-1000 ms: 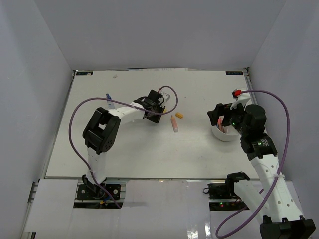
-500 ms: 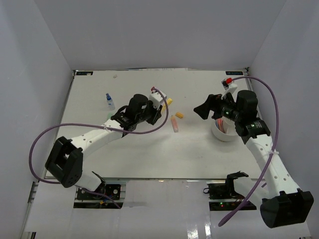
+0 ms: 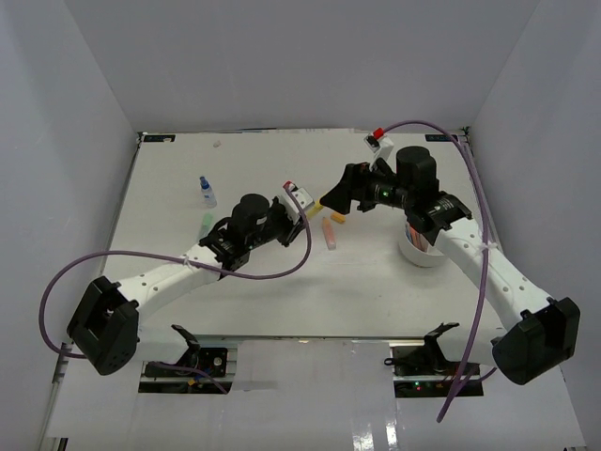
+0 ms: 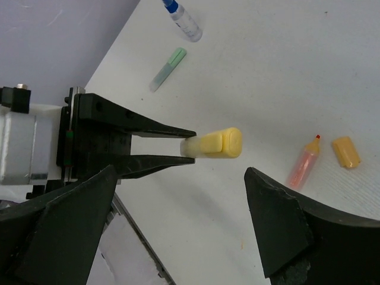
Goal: Sort the stationery into containers
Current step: Place the pen in the storage box.
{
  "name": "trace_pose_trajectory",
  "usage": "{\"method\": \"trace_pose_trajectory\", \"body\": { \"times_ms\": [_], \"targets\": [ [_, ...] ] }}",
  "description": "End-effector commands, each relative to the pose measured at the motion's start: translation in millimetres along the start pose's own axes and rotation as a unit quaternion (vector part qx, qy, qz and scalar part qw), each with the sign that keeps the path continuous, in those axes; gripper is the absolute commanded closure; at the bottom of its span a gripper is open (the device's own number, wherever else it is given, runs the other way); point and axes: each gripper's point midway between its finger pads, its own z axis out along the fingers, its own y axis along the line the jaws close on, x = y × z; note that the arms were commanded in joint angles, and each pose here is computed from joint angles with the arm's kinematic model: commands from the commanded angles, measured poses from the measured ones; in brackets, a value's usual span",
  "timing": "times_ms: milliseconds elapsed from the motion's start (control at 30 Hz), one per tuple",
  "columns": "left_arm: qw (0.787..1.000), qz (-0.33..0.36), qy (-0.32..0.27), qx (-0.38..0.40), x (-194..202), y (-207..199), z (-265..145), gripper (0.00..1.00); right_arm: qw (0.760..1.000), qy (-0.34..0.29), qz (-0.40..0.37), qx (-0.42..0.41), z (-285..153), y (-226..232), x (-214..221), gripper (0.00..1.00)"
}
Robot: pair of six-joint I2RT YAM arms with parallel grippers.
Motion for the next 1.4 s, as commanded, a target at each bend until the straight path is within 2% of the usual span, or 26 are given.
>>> {"method": "trace_pose_trajectory", "body": {
  "times_ms": [0, 267, 533, 567, 633, 667, 833, 900, 933, 1000, 1100, 1133, 1167, 1200, 1233, 1367],
  "targets": [
    [0.997, 0.023, -0.068, -0.012, -39.1, 3.3, -13.8, 0.93, 1.000, -0.029, -0.005, -0.006, 6.3, 13.2, -24.6, 0.05],
    [0.996, 0.033, -0.082, -0.012, -42.6, -3.2, -20.7, 0.92, 1.000, -0.016, -0.003, -0.002, 26.2, 11.2, -18.9, 0.00],
    [0.996, 0.037, -0.086, -0.011, -44.3, -5.9, -22.4, 0.92, 0.999, -0.015, -0.001, -0.030, 34.1, 22.3, -20.3, 0.32],
    [0.996, 0.036, -0.085, -0.011, -43.9, -5.8, -22.4, 0.92, 0.999, -0.013, -0.001, -0.032, 35.0, 23.1, -19.0, 0.40],
    [0.996, 0.035, -0.085, -0.012, -43.6, -5.7, -22.6, 0.92, 0.999, -0.010, 0.000, -0.035, 36.0, 24.4, -17.6, 0.48],
    [0.995, 0.035, -0.088, -0.013, -45.2, -5.4, -23.1, 0.92, 0.999, -0.010, 0.001, -0.034, 36.1, 24.1, -17.0, 0.56],
    [0.996, 0.031, -0.085, -0.010, -43.1, -6.9, -21.8, 0.91, 0.999, -0.007, -0.002, -0.033, 34.9, 23.8, -13.5, 0.76],
    [0.996, 0.031, -0.086, -0.011, -44.1, -6.1, -21.9, 0.88, 1.000, -0.003, -0.001, -0.022, 34.1, 19.0, -10.0, 0.88],
    [0.996, 0.031, -0.086, -0.013, -44.4, -5.6, -22.0, 0.84, 1.000, -0.008, -0.006, -0.013, 31.7, 16.6, -11.5, 0.92],
    [0.996, 0.029, -0.083, -0.014, -43.2, -5.0, -21.4, 0.77, 1.000, -0.008, -0.008, 0.001, 27.0, 13.0, -9.1, 0.92],
    [0.997, 0.022, -0.076, -0.019, -40.3, -3.3, -19.1, 0.53, 0.999, -0.011, -0.021, 0.038, 16.6, 2.3, -6.5, 0.92],
    [0.997, 0.018, -0.074, -0.026, -39.7, -1.2, -19.0, 0.44, 0.997, -0.017, -0.029, 0.066, 12.4, -6.6, -8.5, 0.92],
    [0.997, 0.016, -0.071, -0.030, -38.5, 0.3, -17.7, 0.27, 0.996, -0.019, -0.032, 0.086, 7.8, -12.6, -8.1, 0.92],
    [0.997, 0.015, -0.070, -0.032, -38.3, 0.7, -17.4, 0.18, 0.993, -0.012, -0.031, 0.110, -2.8, -18.3, -3.8, 0.92],
    [0.997, 0.010, -0.069, -0.040, -37.7, 3.5, -17.7, 0.04, 0.987, -0.019, -0.035, 0.157, -11.6, -33.3, -6.0, 0.92],
    [0.996, -0.006, -0.066, -0.063, -36.6, 11.1, -17.3, 0.02, 0.958, -0.016, -0.033, 0.285, -57.0, -73.2, 0.6, 0.92]
  ]
}}
